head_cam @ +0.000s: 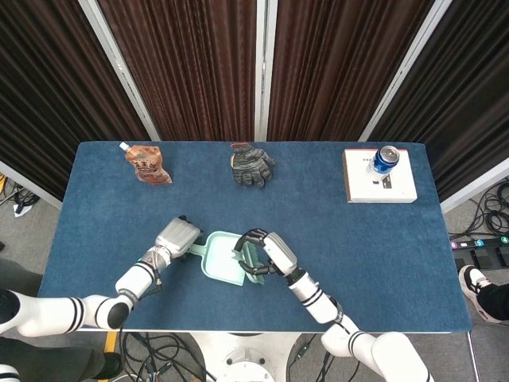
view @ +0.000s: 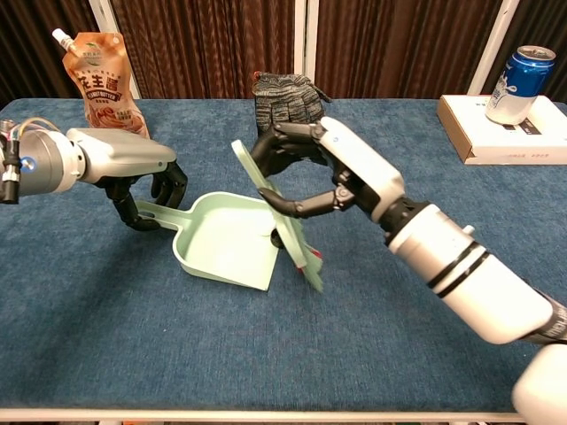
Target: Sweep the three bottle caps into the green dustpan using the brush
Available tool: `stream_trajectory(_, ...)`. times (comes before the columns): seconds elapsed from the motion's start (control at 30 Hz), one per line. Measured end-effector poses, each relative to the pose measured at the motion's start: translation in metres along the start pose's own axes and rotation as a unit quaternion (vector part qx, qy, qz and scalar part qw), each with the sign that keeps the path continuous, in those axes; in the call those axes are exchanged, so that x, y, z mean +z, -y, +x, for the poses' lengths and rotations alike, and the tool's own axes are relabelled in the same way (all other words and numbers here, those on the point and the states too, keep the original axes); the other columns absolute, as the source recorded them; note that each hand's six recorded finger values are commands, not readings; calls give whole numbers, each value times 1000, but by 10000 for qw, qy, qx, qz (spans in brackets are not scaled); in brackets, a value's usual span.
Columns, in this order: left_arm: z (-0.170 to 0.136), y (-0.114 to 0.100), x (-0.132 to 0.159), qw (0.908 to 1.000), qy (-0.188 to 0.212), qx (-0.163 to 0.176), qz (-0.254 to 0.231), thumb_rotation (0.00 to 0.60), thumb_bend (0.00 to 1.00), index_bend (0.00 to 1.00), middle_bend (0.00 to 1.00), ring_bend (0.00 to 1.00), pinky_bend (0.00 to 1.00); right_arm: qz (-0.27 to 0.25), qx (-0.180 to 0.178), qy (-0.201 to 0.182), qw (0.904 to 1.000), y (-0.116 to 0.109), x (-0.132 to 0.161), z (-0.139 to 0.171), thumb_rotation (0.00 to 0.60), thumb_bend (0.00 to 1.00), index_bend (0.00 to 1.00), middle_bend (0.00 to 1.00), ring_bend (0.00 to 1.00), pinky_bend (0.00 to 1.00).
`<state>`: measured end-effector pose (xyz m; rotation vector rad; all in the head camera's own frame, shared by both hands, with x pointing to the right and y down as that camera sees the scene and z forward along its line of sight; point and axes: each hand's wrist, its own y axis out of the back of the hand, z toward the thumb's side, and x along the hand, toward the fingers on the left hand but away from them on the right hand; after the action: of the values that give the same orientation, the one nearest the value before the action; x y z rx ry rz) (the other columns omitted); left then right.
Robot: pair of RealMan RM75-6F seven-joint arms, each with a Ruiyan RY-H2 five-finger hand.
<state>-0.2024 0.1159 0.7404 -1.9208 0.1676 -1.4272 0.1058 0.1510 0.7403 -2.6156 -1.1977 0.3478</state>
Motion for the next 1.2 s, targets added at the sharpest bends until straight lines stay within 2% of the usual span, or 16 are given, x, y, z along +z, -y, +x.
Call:
stream_trajectory(0.27, -1, 0, 4, 9995, 65, -63, -290, 600, 370, 522, 511, 369, 212, -150, -169, -96, 9997, 2, 7, -20, 600, 720, 757, 654, 388, 307)
stream_trajectory(0.5, -1, -1, 5, 9990, 133, -102, -423, 600, 370, 522, 511, 369, 214, -444, -366, 21, 9983, 3, 8, -25, 600, 720, 757, 654, 388, 307)
stream_trajectory(0.73, 0, -3, 5, 9994, 138, -51, -306, 600, 368, 518, 508, 369, 214, -702, -585, 4, 9958, 1, 14, -29, 600, 720, 758, 654, 388, 307)
stream_trajectory(0.87, 0, -5, 0, 9997, 47, 37, -253, 600, 356, 475, 480, 369, 214, -632, -751, -209, 9949, -10, 19, -28, 600, 719, 758, 654, 388, 307)
stream_trajectory(1.0, -1, -7, -4, 9996, -23, 112, -256, 600, 345, 366, 411, 368, 215, -284, -841, -465, 9950, -32, 20, -24, 600, 719, 758, 654, 388, 307)
stream_trajectory(1.2, -5, -11, -7, 9994, -51, 222, -278, 600, 336, 276, 350, 336, 220, 404, -684, -568, 9952, -70, 15, -13, 600, 718, 756, 654, 384, 300)
